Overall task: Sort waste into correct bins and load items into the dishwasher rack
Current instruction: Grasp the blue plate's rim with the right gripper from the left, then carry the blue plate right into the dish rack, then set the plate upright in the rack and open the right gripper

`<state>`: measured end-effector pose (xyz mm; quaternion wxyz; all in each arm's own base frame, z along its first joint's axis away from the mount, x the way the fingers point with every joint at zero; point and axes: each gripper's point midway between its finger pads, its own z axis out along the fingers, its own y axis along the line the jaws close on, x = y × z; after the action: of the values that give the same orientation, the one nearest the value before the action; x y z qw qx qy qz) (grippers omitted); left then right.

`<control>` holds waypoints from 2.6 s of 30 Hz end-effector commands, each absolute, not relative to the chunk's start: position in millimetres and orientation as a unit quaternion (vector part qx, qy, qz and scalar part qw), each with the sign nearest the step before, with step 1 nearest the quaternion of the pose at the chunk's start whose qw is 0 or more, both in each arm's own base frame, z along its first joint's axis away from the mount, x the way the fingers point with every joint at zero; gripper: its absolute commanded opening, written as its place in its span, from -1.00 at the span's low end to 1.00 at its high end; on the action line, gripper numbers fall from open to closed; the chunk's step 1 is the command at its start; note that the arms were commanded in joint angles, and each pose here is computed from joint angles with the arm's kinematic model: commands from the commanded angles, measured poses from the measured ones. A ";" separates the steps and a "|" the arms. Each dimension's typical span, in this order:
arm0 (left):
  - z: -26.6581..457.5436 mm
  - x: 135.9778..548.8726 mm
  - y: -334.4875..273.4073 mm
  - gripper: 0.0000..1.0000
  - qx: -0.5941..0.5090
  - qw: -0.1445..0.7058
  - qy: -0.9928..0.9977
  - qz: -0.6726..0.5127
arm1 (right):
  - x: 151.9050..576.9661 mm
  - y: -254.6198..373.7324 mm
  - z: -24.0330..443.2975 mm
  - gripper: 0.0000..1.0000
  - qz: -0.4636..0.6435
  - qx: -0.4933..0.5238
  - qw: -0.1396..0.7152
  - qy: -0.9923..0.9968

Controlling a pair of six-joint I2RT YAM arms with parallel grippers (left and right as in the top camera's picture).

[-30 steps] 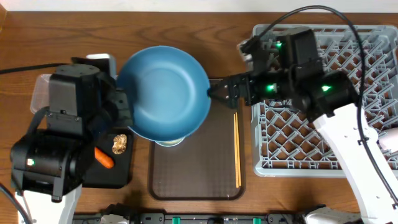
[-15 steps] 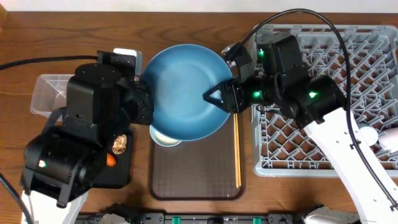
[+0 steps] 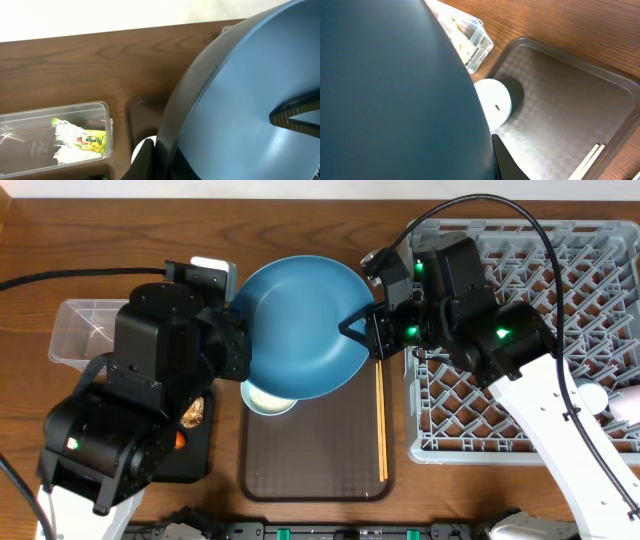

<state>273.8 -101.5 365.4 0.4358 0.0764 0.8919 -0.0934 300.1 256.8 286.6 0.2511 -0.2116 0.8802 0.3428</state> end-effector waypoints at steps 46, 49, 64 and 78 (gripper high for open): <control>372.8 269.1 -114.3 0.96 0.083 0.438 0.886 -0.131 | 296.6 -167.3 333.8 -0.98 -0.370 0.409 0.386 0.739; 372.7 269.0 -114.3 0.96 0.083 0.438 0.886 -0.131 | 304.7 -171.3 323.5 -0.97 -0.398 0.395 0.364 0.744; 367.1 265.8 -112.8 0.96 0.084 0.426 0.892 -0.127 | 352.3 -183.1 261.1 -0.98 -0.446 0.371 0.306 0.755; 355.6 271.7 -115.5 0.96 0.085 0.407 0.902 -0.120 | 370.4 -197.9 231.5 -0.97 -0.454 0.381 0.292 0.751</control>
<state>269.1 -112.2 357.6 0.4125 0.0810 0.8995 -0.1192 370.3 -193.0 234.2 0.2966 0.3776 0.7623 -0.4341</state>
